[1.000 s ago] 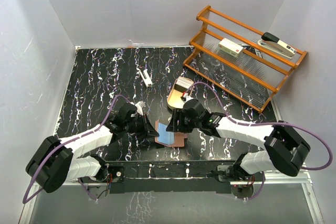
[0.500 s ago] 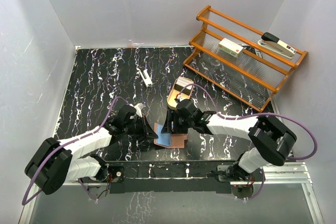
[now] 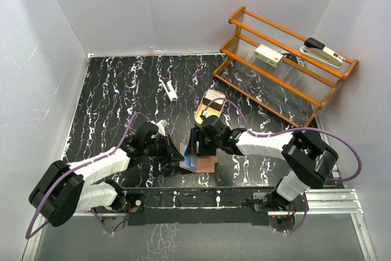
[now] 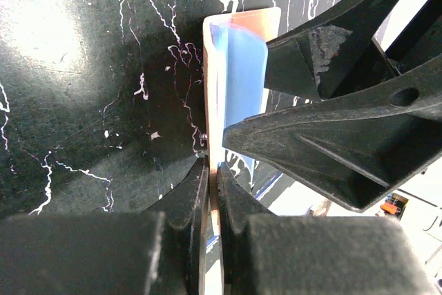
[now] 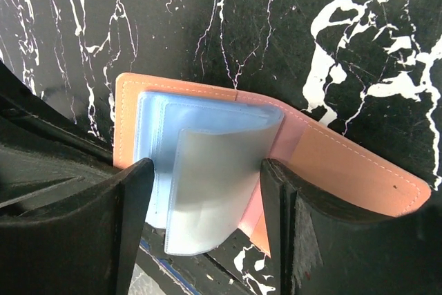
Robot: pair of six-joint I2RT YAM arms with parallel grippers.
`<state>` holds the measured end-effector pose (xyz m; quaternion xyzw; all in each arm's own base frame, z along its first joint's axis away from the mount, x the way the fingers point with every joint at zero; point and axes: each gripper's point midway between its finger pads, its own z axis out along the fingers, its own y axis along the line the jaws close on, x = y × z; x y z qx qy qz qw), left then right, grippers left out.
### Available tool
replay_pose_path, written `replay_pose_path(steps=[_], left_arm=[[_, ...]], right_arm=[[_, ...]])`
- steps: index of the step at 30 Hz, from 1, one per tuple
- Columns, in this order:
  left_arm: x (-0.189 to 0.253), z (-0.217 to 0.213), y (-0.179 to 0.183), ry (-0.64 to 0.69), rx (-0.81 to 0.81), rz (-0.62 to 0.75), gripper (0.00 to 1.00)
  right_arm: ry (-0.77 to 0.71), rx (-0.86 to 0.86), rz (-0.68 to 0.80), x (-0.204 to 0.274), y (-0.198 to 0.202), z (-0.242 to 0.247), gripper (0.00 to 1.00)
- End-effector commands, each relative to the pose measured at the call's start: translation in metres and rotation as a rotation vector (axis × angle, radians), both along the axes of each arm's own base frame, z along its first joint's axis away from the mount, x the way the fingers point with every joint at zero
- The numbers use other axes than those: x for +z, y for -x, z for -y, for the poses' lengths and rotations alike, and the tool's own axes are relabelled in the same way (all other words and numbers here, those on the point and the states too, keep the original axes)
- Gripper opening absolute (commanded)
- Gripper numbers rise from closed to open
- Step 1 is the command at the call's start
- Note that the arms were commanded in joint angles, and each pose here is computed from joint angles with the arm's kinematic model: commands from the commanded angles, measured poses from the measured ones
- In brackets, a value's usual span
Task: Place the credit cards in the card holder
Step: Open the card holder at the center of the board.
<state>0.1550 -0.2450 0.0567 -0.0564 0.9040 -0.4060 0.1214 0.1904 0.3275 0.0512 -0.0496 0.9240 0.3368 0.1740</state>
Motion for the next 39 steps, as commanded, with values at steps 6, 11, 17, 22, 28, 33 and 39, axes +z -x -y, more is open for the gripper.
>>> replay_pose_path(steps=[6,11,17,22,28,33,39], left_arm=[[0.009,0.004,0.0,0.028,-0.013,0.022,0.0],[0.01,0.004,0.0,0.028,-0.012,0.02,0.0],[0.011,0.006,-0.001,0.04,-0.007,0.017,0.15],[0.009,0.007,-0.002,0.041,-0.007,0.012,0.25],[0.001,0.006,-0.004,0.02,-0.002,0.004,0.26],[0.001,0.006,-0.005,0.015,-0.002,0.01,0.26],[0.003,0.005,-0.007,0.005,0.004,0.025,0.14]], right_arm=[[-0.011,-0.011,0.055,0.009,-0.013,-0.01,0.56],[0.022,-0.023,0.064,0.006,-0.014,-0.004,0.54],[0.018,-0.02,0.065,0.005,-0.013,-0.003,0.53],[0.005,-0.022,0.067,0.005,-0.012,-0.003,0.51],[0.0,-0.016,0.065,0.004,-0.01,-0.003,0.5],[0.004,-0.018,0.073,0.005,-0.011,-0.001,0.46],[0.038,-0.037,0.086,0.004,-0.013,0.006,0.45]])
